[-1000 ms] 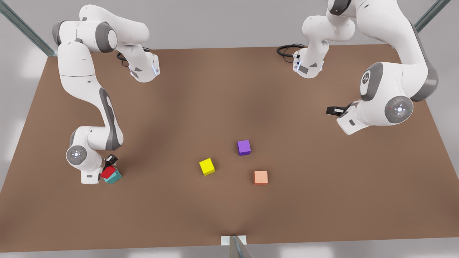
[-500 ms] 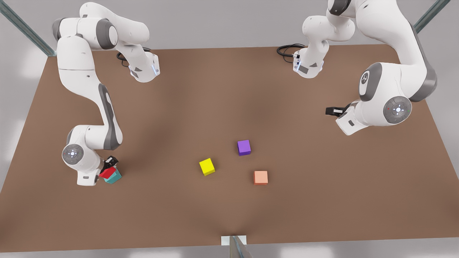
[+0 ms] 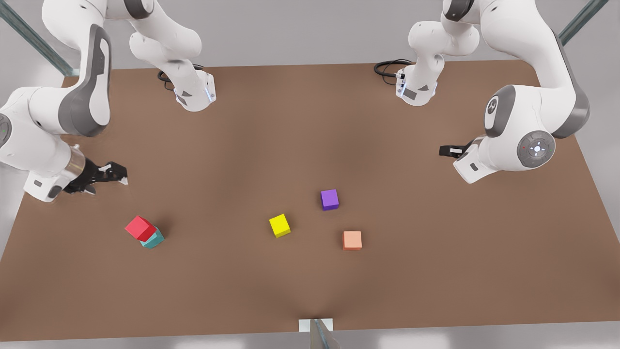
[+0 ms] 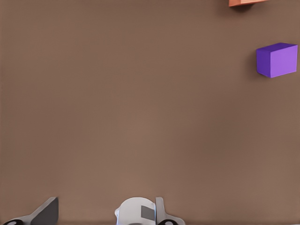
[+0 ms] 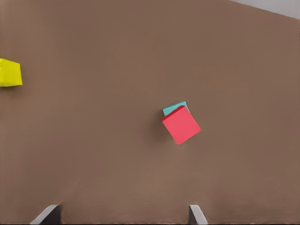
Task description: Pick up red wooden cube and pass to hand red wooden cube and place in blue wooden cube
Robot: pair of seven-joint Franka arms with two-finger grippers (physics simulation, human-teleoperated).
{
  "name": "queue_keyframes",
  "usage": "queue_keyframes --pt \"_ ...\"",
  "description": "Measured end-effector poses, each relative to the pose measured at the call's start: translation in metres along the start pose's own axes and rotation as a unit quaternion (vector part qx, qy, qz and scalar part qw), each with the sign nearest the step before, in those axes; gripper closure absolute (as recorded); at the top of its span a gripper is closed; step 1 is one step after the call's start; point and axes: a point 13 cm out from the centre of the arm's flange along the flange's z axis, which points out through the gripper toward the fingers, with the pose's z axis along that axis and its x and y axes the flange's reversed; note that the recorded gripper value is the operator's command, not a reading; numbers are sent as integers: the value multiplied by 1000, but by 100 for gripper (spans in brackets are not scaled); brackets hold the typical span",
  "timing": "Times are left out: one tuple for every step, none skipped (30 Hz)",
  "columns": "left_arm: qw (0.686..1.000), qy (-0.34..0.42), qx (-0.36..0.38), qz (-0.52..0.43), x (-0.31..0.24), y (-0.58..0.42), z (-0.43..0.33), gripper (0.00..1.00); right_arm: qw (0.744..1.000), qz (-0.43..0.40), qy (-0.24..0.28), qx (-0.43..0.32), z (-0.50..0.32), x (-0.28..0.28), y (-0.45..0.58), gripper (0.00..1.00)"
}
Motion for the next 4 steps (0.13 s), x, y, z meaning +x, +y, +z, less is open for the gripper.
queue_keyframes --pt "1000 0 0 0 0 0 0 0 1000 10 6 -5 -3 16 7 0" --pt "1000 0 0 -1 0 0 0 0 1000 20 12 -9 -3 24 11 0" --pt "1000 -1 0 -1 0 1 -1 0 999 29 16 -9 -4 29 13 0" --pt "1000 -2 -1 -1 0 1 -1 0 999 39 18 -8 -5 31 13 0"
